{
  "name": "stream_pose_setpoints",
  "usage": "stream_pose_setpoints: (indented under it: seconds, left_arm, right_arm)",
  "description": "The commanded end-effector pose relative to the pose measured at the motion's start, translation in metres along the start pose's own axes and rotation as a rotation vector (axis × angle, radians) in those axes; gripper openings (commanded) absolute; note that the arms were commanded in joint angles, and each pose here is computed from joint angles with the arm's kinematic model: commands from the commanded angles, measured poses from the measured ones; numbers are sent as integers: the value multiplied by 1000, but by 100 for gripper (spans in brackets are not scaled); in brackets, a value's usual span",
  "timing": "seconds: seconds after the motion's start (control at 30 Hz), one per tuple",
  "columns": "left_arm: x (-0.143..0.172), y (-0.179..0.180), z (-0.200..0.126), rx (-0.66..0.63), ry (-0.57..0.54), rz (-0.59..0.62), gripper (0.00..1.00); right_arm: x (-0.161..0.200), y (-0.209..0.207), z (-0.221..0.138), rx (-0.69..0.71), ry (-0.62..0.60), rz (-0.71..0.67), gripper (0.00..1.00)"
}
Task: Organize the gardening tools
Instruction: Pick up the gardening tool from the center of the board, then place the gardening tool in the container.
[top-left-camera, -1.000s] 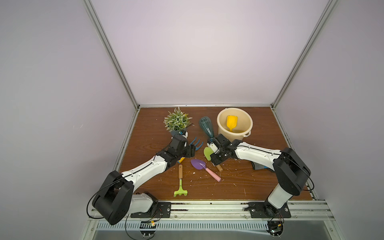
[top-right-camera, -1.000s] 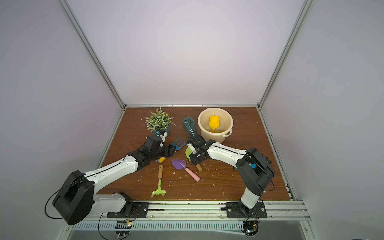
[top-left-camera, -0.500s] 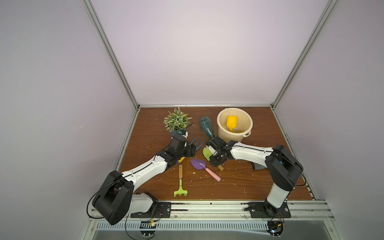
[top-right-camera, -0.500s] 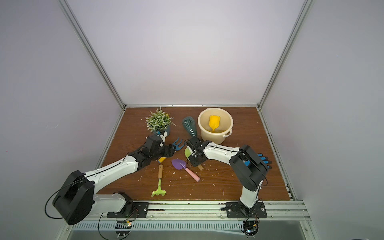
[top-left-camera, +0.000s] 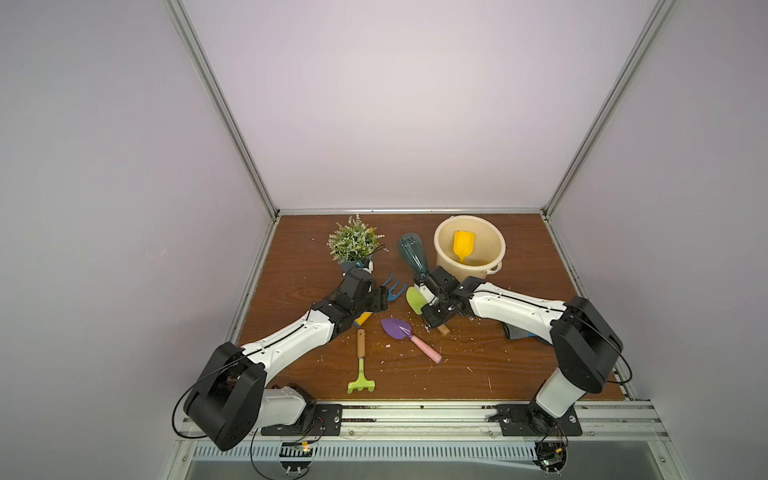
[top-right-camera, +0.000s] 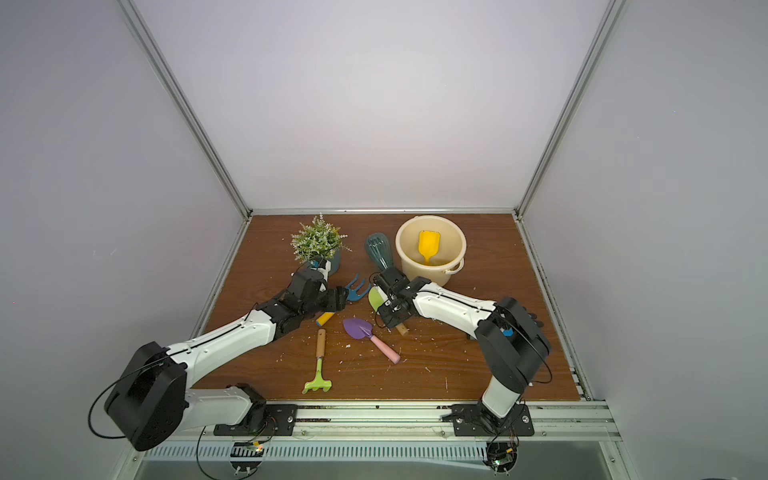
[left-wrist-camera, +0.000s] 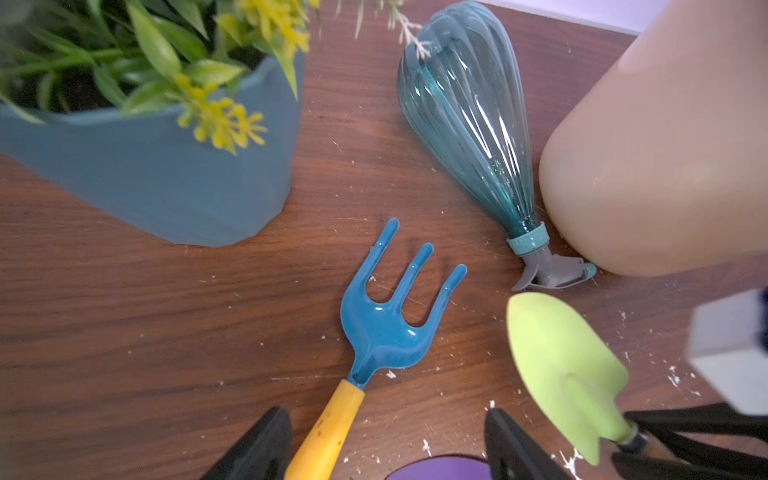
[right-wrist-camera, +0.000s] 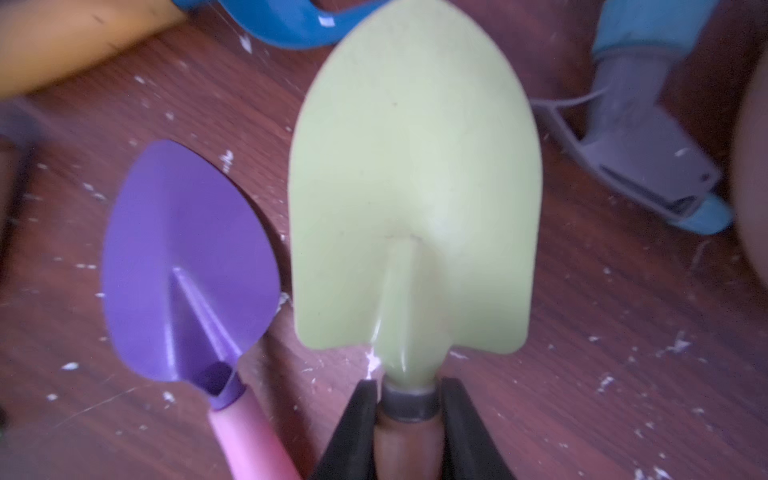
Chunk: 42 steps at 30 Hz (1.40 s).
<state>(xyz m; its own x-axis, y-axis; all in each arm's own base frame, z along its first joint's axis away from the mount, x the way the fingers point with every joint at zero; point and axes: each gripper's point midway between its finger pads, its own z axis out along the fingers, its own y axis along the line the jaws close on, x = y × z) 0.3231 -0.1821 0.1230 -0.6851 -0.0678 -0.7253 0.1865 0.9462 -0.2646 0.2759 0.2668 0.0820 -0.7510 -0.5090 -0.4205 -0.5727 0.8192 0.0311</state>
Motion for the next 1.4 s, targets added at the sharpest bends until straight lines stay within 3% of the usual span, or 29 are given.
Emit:
stream_pose_setpoints:
  seconds: [0.0, 0.3, 0.67, 0.83, 1.07, 1.37]
  left_arm:
    - [-26, 0, -18, -22, -81, 14, 78]
    - [-31, -27, -10, 110, -75, 4, 78]
    - [-32, -37, -10, 141, -81, 18, 78]
    - [-28, -35, -11, 137, -76, 18, 78]
    - [-28, -36, -9, 146, -73, 15, 78]
    - [-27, -37, -7, 149, -71, 5, 78]
  right_arm:
    - [-47, -8, -54, -11, -185, 10, 12]
    - [-130, -43, -138, -35, -523, 90, 12]
    - [-198, -121, -181, 125, -744, 212, 12]
    - [-202, -159, -175, 206, -772, 279, 13]
    - [-189, -193, -137, 265, -771, 337, 14]
    - [-176, -198, -101, 249, -762, 327, 16]
